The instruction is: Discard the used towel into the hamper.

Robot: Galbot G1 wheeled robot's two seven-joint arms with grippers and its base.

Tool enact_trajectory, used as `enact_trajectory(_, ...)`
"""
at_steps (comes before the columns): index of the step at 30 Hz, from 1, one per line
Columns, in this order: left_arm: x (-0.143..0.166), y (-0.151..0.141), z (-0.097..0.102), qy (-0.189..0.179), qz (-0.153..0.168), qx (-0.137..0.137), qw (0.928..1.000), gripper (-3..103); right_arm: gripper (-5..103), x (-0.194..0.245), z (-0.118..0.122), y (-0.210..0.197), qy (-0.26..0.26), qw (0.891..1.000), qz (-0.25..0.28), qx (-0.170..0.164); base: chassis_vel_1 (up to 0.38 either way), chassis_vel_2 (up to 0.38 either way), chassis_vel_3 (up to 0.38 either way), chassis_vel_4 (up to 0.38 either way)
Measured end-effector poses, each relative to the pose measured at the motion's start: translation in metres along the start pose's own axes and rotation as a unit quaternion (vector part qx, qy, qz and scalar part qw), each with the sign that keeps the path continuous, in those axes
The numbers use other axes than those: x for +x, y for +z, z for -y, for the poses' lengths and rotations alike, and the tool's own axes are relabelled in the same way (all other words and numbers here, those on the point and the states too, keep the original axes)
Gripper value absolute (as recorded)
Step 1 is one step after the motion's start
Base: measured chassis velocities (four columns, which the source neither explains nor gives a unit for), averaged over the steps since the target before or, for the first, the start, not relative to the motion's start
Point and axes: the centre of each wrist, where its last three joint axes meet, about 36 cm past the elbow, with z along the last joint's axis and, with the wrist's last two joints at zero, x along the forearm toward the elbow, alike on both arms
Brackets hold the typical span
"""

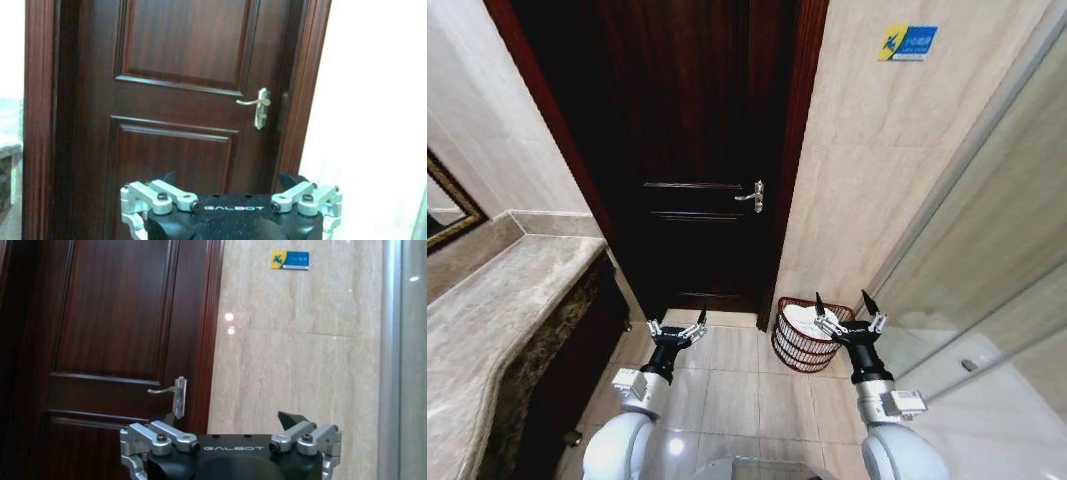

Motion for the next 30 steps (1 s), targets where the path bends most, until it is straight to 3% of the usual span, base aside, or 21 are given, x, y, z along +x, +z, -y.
enact_trajectory(30, 0.0, 0.0, 0.0, 0.0, 0.0, 0.0, 1.0, 100, 100, 0.0, 0.0, 0.0, 0.0, 1.0, 0.0, 0.0, 0.076, -0.082, -0.083, 0.08)
